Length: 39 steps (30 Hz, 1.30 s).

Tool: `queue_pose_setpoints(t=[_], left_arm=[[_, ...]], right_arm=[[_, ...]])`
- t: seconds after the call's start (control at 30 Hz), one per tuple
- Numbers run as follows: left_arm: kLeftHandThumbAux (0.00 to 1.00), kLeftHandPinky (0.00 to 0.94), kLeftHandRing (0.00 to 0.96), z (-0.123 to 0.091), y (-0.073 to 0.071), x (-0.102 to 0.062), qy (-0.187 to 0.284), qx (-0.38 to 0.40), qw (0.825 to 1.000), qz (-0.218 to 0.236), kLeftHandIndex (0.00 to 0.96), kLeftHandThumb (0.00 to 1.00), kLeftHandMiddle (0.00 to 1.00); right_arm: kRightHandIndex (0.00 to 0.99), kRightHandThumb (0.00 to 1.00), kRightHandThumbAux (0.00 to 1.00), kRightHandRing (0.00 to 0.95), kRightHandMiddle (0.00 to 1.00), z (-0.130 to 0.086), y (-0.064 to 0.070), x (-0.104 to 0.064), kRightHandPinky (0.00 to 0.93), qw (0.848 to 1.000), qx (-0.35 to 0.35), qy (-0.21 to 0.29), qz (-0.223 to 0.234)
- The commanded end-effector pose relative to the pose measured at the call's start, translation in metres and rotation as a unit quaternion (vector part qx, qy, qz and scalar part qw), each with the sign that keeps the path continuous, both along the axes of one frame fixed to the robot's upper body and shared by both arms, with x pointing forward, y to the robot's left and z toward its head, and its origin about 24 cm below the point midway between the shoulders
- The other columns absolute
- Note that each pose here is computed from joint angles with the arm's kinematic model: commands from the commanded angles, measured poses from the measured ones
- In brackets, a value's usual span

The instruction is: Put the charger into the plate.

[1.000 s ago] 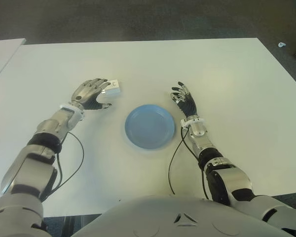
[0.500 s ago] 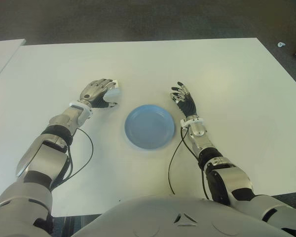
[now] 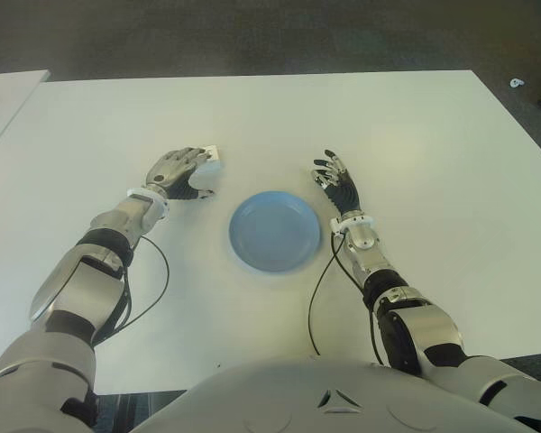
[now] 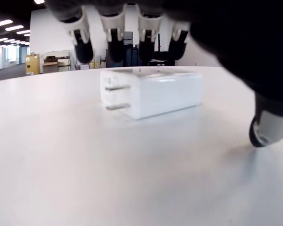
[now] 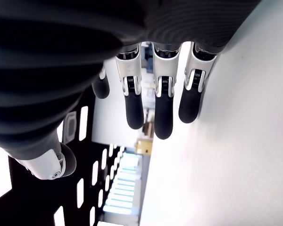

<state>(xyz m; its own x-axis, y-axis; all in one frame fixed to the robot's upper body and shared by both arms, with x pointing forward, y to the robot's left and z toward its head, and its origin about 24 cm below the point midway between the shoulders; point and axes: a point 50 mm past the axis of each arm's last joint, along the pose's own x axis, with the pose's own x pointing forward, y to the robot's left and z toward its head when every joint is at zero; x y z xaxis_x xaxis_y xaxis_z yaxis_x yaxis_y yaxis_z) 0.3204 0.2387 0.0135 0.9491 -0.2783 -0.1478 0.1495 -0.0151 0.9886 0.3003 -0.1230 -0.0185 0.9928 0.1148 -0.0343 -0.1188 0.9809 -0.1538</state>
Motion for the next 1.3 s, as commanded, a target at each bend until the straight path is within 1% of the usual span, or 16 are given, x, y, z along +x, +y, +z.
queue_pose_setpoints(t=[0.03,0.37,0.57,0.7,0.83,0.93,1.03,1.3], left_arm=[[0.448,0.0,0.0,-0.002,0.002,0.0,0.01,0.008,1.0,0.003,0.0,0.0,0.0],[0.439,0.0,0.0,-0.006,0.007,-0.003,0.029,0.023,0.999,0.008,0.0,0.0,0.0],[0.43,0.0,0.0,-0.01,0.012,-0.008,0.056,0.021,0.998,0.016,0.0,0.0,0.0],[0.439,0.0,0.0,-0.014,0.017,-0.013,0.084,0.017,0.996,0.018,0.0,0.0,0.0],[0.453,0.0,0.0,-0.019,0.022,-0.021,0.108,0.014,0.994,0.013,0.0,0.0,0.0],[0.455,0.0,0.0,-0.021,0.031,-0.034,0.125,0.009,0.992,-0.003,0.0,0.0,0.0],[0.457,0.0,0.0,-0.019,0.037,-0.044,0.133,0.003,0.991,-0.022,0.0,0.0,0.0],[0.463,0.0,0.0,-0.016,0.042,-0.056,0.151,-0.004,0.987,-0.048,0.0,0.0,0.0]], right_arm=[[0.0,0.098,0.565,0.283,0.253,-0.047,-0.007,-0.036,0.233,0.993,-0.014,0.118,-0.01],[0.0,0.086,0.562,0.29,0.262,-0.047,-0.008,-0.036,0.237,0.993,-0.016,0.119,-0.01],[0.0,0.08,0.565,0.301,0.269,-0.047,-0.008,-0.036,0.255,0.993,-0.016,0.12,-0.01],[0.0,0.074,0.566,0.307,0.272,-0.047,-0.008,-0.036,0.261,0.993,-0.013,0.12,-0.011],[0.0,0.068,0.568,0.311,0.276,-0.047,-0.009,-0.036,0.264,0.993,-0.01,0.121,-0.013],[0.0,0.065,0.567,0.315,0.28,-0.047,-0.009,-0.036,0.272,0.992,-0.007,0.123,-0.014],[0.0,0.062,0.563,0.317,0.28,-0.047,-0.01,-0.036,0.279,0.992,-0.005,0.124,-0.015],[0.0,0.05,0.548,0.322,0.277,-0.048,-0.011,-0.036,0.296,0.992,-0.002,0.127,-0.017]])
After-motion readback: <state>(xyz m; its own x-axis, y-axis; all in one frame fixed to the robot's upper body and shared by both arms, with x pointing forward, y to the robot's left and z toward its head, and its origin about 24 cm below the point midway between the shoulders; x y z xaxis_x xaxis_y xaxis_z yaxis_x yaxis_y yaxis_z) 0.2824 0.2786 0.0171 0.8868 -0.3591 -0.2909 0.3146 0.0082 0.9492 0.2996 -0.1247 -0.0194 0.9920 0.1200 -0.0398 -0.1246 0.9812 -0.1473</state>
